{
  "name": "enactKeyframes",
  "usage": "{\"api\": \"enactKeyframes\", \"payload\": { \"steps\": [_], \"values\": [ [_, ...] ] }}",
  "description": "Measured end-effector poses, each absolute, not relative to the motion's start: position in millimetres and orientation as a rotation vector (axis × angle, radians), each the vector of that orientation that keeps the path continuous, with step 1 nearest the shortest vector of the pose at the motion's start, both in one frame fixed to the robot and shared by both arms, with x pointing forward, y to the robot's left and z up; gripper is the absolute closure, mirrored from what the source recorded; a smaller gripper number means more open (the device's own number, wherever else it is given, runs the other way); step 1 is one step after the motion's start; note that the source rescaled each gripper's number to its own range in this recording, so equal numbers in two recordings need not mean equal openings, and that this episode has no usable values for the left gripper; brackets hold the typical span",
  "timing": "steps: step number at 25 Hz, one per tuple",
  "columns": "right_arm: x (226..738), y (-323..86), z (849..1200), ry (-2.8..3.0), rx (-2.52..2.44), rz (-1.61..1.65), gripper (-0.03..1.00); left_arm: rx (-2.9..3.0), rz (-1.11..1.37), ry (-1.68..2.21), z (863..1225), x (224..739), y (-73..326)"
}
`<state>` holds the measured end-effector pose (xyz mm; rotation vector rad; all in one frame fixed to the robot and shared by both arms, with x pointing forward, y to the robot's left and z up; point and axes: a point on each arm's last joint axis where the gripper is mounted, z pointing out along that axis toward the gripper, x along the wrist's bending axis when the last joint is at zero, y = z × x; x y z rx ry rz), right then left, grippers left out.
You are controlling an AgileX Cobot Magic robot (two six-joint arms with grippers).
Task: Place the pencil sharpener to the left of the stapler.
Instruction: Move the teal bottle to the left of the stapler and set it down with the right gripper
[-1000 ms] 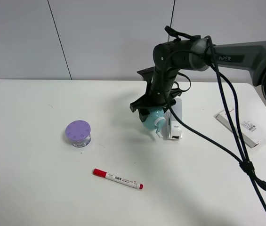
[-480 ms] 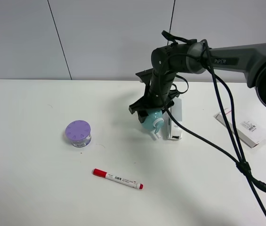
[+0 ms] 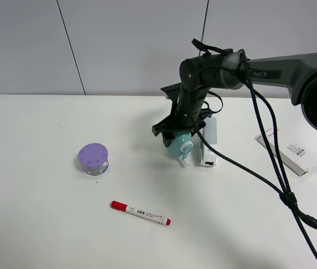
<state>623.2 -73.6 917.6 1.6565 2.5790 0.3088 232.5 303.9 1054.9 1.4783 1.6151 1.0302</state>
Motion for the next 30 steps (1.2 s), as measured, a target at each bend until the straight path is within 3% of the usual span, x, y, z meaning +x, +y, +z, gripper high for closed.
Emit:
{"api": "enactKeyframes", "payload": {
  "steps": [24, 30],
  "values": [
    [623.5, -71.3, 909.1, 2.635, 1.603, 0.308, 0.97, 1.478, 1.03, 1.615, 1054.9, 232.5, 303.9],
    [624.0, -66.1, 909.5, 2.623, 1.584, 0.353, 0.85, 1.478, 1.03, 1.615, 1054.9, 232.5, 303.9]
  ]
}}
